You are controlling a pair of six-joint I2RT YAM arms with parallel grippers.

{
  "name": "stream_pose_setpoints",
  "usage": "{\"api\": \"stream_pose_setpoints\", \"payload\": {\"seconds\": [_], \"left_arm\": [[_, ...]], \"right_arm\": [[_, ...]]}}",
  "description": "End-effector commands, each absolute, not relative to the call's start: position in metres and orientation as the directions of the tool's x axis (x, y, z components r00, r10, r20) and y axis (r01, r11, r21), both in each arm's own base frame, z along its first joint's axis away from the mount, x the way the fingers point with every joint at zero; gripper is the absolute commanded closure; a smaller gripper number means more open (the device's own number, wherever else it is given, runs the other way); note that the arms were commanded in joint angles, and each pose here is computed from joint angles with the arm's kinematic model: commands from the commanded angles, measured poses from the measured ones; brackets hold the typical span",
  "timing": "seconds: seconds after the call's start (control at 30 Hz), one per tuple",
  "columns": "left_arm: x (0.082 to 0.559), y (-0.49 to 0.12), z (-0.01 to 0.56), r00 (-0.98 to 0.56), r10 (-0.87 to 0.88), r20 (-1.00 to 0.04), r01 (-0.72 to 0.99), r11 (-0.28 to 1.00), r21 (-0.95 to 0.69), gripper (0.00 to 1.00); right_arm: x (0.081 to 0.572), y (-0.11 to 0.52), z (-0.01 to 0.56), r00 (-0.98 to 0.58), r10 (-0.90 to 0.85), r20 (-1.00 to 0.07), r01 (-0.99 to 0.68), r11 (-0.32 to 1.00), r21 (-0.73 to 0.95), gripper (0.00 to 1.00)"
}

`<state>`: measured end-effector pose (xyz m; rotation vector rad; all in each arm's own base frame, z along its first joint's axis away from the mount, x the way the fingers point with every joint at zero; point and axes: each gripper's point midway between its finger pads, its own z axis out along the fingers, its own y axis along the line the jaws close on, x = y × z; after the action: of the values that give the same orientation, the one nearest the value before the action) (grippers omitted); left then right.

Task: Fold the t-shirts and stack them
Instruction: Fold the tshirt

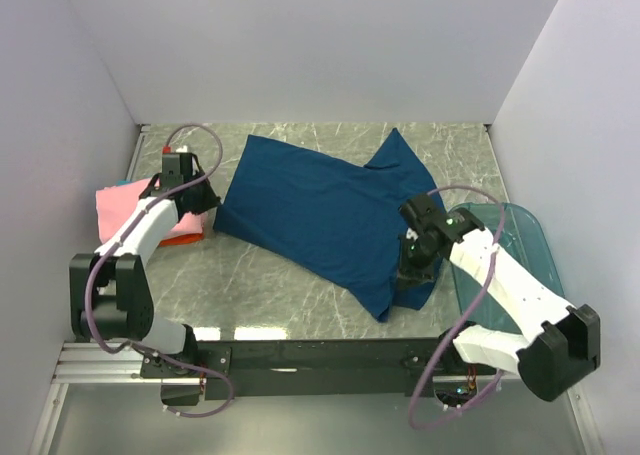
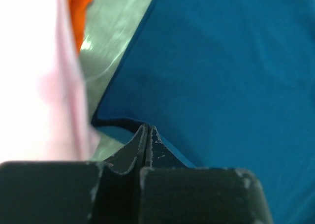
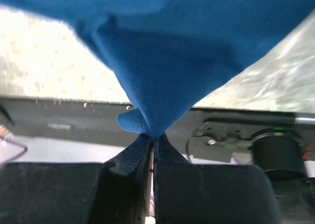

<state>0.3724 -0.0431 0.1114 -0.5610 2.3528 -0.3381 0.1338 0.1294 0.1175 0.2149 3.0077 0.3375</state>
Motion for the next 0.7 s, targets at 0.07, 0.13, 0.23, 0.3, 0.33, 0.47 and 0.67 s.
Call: {"api": "stream_pose_setpoints", "payload": {"seconds": [0.07,0.13,0.23,0.3,0.33,0.47,0.67], "left_arm": [[0.414,-0.054,0.145,-0.617,-0.494,-0.612,-0.224,0.857,-0.465,1.0],[0.422,-0.055,0.147,-0.617,-0.491,-0.615,-0.218,0.858,-0.466,1.0],[0.431,-0.055,0.152,-0.611,-0.482,-0.628,-0.206,0.863,-0.462,1.0],[0.437,-0.058,0.151,-0.621,-0.474,-0.625,-0.187,0.863,-0.469,1.0],[0.442,-0.06,0.156,-0.617,-0.47,-0.631,-0.173,0.863,-0.474,1.0],[0.459,-0.062,0.156,-0.626,-0.458,-0.631,-0.157,0.867,-0.474,1.0],[0.487,-0.071,0.156,-0.639,-0.451,-0.624,-0.118,0.858,-0.499,1.0]], "right_arm": [[0.188,0.112,0.137,-0.963,0.144,-0.227,0.096,0.973,0.208,1.0],[0.206,0.105,0.14,-0.956,0.16,-0.248,0.111,0.973,0.201,1.0],[0.232,0.091,0.147,-0.94,0.18,-0.29,0.131,0.975,0.179,1.0],[0.25,0.086,0.154,-0.929,0.194,-0.315,0.142,0.973,0.18,1.0],[0.257,0.079,0.156,-0.924,0.208,-0.322,0.157,0.972,0.175,1.0],[0.288,0.067,0.168,-0.91,0.217,-0.354,0.165,0.971,0.171,1.0],[0.319,0.054,0.166,-0.913,0.207,-0.353,0.17,0.977,0.132,1.0]]}}
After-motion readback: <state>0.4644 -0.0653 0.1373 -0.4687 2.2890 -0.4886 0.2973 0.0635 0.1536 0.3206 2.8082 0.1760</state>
